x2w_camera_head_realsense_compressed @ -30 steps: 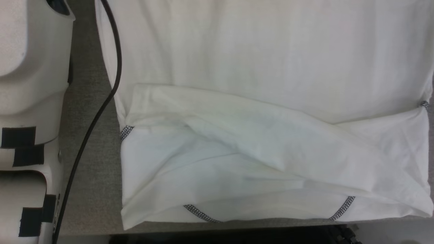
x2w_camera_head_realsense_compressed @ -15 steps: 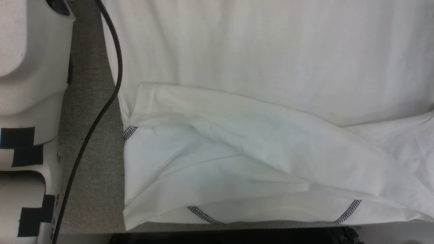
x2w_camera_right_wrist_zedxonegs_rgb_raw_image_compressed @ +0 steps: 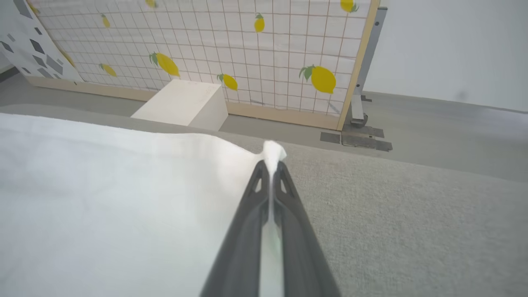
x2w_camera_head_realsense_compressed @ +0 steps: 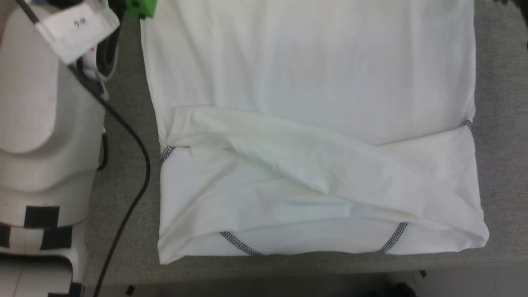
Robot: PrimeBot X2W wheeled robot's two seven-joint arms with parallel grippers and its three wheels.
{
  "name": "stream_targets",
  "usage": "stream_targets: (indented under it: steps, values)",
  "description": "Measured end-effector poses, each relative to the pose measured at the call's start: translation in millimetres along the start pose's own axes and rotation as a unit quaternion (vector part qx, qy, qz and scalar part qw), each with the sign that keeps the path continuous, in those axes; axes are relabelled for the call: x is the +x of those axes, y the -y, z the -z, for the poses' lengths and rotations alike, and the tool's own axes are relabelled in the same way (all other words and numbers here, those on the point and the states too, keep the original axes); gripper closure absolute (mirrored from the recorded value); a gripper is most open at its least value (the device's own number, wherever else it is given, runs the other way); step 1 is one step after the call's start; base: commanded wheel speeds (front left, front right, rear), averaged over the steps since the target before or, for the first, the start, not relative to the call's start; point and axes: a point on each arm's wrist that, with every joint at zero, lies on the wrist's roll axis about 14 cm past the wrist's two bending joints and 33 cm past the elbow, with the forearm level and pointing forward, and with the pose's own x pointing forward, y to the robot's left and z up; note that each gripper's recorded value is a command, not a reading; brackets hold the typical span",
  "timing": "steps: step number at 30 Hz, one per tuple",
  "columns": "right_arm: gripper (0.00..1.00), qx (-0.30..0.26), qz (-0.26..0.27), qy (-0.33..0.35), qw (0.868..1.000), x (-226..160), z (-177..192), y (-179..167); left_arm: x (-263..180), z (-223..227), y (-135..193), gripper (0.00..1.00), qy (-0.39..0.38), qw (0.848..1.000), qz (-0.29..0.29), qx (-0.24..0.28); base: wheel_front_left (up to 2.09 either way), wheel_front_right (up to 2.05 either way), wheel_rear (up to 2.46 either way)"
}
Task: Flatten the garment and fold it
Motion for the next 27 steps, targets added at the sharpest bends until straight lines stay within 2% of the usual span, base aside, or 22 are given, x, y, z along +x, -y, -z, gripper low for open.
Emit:
stream_targets:
  steps: [3, 12, 20, 27]
  values:
    - [1.00, -0.002, -0.004, 0.019, 1.000, -32.4, -5.1, 1.6, -24.8, -5.1, 9.6, 1.00, 0.011, 1.000, 0.010, -0.017, 0.00, 0.00, 0.00]
    - [1.00, -0.006, 0.004, 0.019, 1.000, -120.6, -1.3, 6.6, -108.0, -8.9, 30.3, 1.00, 0.022, 0.998, 0.024, -0.061, 0.00, 0.00, 0.00]
    - [1.00, 0.005, 0.013, -0.017, 1.000, -185.6, 18.1, 3.5, -185.5, 16.8, 46.6, 1.00, -0.014, 0.994, 0.020, -0.102, 0.00, 0.00, 0.00]
    - [1.00, 0.017, 0.017, -0.054, 0.998, -224.8, 42.1, -4.2, -231.5, 42.5, 62.9, 1.00, -0.056, 0.990, 0.026, -0.125, 0.00, 0.00, 0.00]
